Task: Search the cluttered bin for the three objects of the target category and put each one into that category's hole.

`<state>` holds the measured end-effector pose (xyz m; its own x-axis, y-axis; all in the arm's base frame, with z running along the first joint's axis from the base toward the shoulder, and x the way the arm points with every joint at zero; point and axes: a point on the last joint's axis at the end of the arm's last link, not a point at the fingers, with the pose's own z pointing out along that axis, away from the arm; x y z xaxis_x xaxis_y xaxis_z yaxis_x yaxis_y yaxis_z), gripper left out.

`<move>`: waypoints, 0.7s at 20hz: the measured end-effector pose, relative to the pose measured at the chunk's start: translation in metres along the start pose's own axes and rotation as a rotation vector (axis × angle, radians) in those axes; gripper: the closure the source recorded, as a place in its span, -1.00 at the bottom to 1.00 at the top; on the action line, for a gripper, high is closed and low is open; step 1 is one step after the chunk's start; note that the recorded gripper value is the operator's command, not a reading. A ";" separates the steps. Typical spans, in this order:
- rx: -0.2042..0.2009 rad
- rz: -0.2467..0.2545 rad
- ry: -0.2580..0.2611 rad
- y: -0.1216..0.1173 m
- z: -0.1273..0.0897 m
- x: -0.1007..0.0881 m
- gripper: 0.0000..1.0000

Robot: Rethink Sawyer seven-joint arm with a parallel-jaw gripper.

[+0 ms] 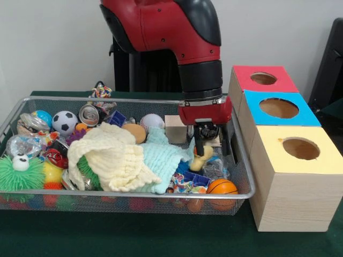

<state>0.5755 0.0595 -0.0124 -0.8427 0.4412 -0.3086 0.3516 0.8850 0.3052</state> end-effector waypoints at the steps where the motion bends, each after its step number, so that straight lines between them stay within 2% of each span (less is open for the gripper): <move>1: -0.008 0.011 -0.001 0.003 0.001 -0.001 -1.00; 5: -0.062 0.097 -0.015 0.031 0.005 -0.008 -1.00; 10: -0.078 0.141 -0.014 0.042 0.005 -0.010 -1.00; 14: -0.073 0.143 -0.014 0.041 0.005 -0.010 -1.00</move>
<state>0.6004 0.0925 -0.0017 -0.7799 0.5648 -0.2699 0.4366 0.7998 0.4120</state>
